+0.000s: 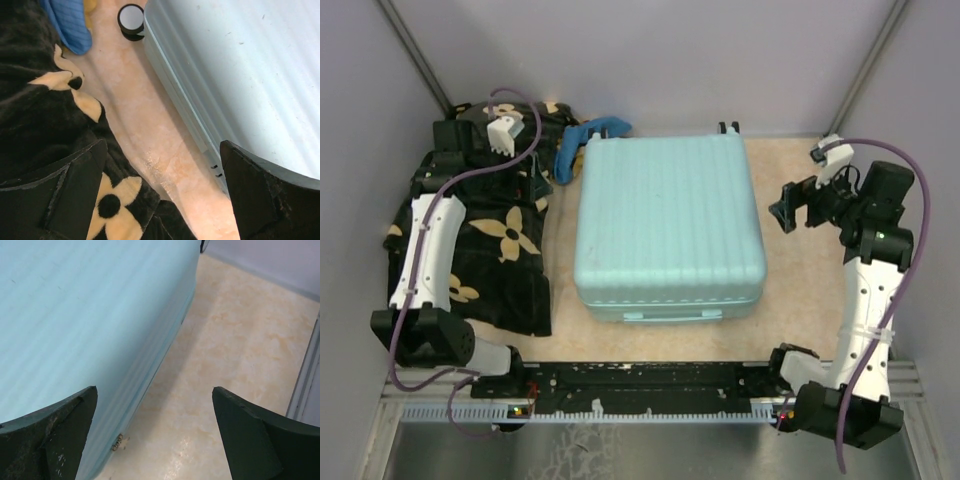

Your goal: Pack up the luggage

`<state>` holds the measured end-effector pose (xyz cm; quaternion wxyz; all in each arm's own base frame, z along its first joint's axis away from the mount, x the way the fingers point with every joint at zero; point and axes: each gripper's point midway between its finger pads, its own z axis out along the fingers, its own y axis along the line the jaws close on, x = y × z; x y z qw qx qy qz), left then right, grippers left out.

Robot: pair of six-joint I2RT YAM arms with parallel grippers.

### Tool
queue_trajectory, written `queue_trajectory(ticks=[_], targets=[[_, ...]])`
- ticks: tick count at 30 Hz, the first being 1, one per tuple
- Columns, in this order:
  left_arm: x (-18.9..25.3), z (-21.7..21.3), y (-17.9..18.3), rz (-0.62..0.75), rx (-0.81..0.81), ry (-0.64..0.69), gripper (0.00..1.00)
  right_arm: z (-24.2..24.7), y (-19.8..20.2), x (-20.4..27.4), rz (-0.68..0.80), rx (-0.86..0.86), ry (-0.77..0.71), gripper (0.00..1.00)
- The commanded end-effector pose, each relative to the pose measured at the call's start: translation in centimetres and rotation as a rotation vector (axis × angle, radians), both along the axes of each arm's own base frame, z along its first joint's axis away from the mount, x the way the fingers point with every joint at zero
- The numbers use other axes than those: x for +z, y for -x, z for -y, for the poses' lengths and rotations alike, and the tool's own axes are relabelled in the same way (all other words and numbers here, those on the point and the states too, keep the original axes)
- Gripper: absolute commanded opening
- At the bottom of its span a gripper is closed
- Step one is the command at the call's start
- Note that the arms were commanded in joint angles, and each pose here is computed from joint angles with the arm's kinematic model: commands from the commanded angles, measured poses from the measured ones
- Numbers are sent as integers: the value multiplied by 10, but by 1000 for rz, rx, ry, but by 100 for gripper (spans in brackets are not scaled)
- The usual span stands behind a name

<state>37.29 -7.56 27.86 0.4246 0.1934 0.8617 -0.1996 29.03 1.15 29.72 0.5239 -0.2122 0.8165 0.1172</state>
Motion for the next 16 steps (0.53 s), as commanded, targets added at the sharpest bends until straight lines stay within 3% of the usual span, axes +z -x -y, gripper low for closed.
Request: queue_trajectory(ticks=[1,10,16], targets=[[27,-10,23,64,48,-41,100,-18,23,61,87,-6,-95,99],[20,-20,70,106,105,-90,100,-48,76,68,115,35,-181,99],[13,-24,88,114,130,-111,100,-55,82,61,106,36,-234,99]])
